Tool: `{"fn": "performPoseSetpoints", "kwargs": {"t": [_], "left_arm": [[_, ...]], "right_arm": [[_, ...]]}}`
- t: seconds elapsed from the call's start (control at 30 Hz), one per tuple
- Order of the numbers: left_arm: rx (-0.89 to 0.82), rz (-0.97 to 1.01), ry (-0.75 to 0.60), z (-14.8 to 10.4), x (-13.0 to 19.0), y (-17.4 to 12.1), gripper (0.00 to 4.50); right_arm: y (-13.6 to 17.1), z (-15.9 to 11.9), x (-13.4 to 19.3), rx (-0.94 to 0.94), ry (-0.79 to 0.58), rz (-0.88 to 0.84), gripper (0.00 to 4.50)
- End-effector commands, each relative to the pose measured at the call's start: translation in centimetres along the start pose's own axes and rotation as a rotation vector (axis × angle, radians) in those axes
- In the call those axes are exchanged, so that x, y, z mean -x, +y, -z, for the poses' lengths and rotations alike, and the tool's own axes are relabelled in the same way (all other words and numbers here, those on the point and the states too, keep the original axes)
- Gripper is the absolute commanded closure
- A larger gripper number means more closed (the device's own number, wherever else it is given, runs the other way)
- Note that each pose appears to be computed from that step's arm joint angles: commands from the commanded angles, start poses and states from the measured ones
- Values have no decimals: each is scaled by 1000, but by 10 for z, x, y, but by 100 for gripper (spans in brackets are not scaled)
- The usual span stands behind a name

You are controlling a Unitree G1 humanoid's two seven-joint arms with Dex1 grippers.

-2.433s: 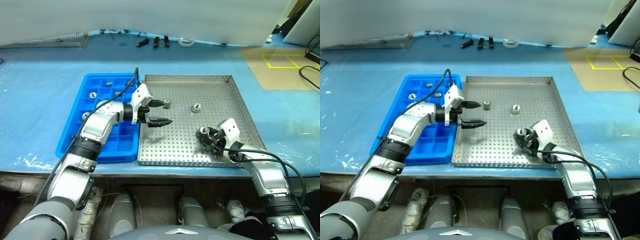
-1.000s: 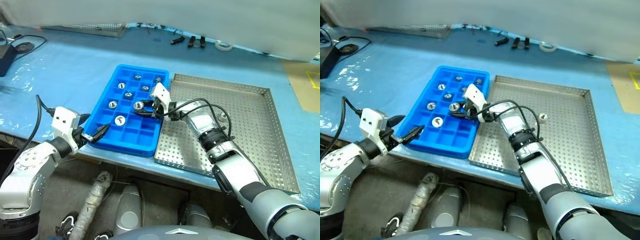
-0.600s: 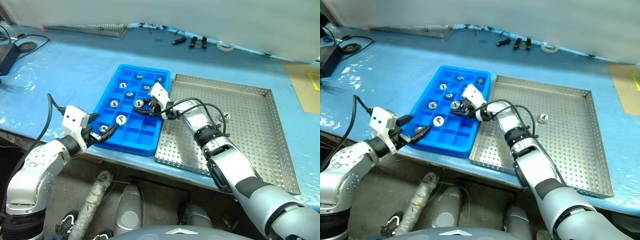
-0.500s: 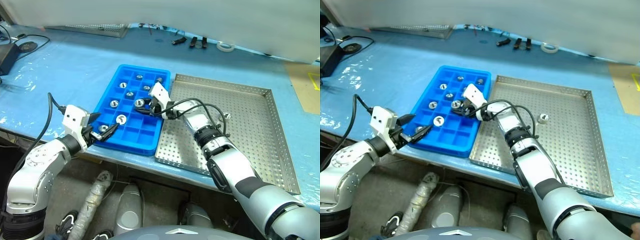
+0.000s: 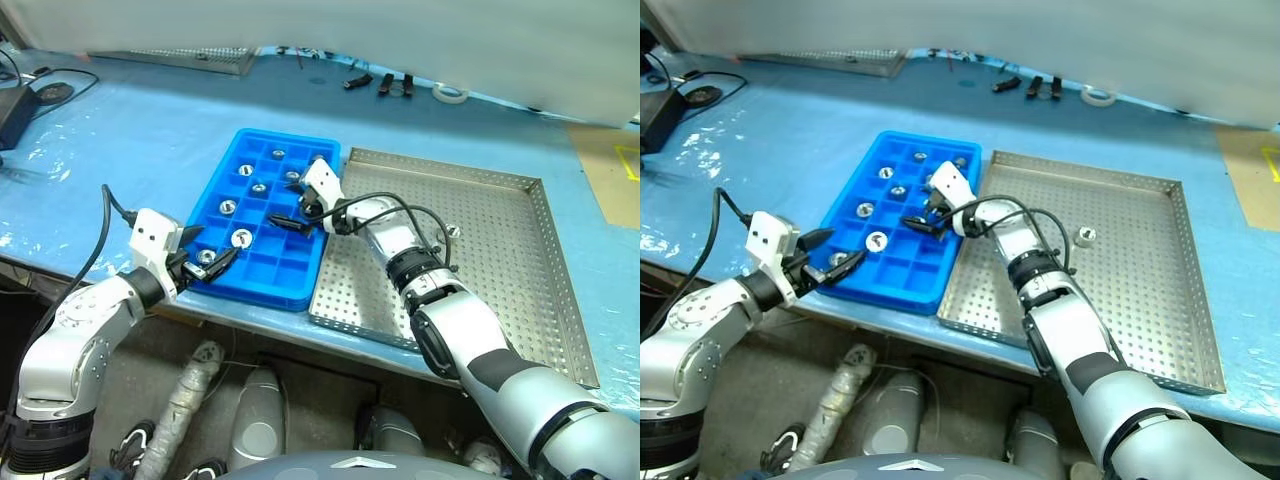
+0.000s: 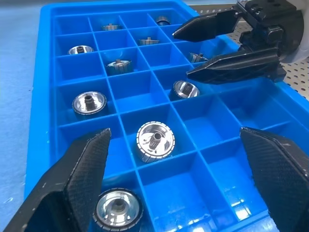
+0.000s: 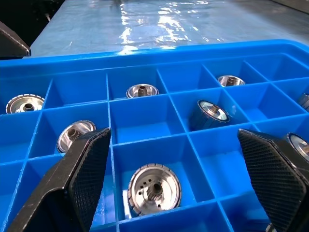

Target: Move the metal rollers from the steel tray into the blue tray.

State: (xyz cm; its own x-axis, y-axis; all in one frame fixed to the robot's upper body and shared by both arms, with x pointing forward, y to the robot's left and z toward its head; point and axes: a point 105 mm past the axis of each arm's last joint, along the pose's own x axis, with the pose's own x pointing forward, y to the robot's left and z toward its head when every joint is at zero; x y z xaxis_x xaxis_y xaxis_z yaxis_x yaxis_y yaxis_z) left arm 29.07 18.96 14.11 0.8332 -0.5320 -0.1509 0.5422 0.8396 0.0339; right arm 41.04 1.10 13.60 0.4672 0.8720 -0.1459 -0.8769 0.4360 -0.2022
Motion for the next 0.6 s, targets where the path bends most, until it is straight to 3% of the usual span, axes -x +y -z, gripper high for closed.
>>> {"fn": "performPoseSetpoints", "kwargs": {"t": [0.03, 0.3, 0.43, 0.6], "left_arm": [[-35, 42, -39, -12, -7, -3, 0], [-38, 209, -69, -21, -50, -22, 0], [-42, 317, -83, -26, -75, -38, 0], [-62, 418, -91, -32, -96, -51, 0]], "right_arm": [[-18, -27, 8, 44, -68, 57, 5], [-69, -37, 61, 107, -51, 308, 5], [-88, -41, 106, 162, -33, 465, 5], [-98, -34, 149, 184, -13, 652, 5]]}}
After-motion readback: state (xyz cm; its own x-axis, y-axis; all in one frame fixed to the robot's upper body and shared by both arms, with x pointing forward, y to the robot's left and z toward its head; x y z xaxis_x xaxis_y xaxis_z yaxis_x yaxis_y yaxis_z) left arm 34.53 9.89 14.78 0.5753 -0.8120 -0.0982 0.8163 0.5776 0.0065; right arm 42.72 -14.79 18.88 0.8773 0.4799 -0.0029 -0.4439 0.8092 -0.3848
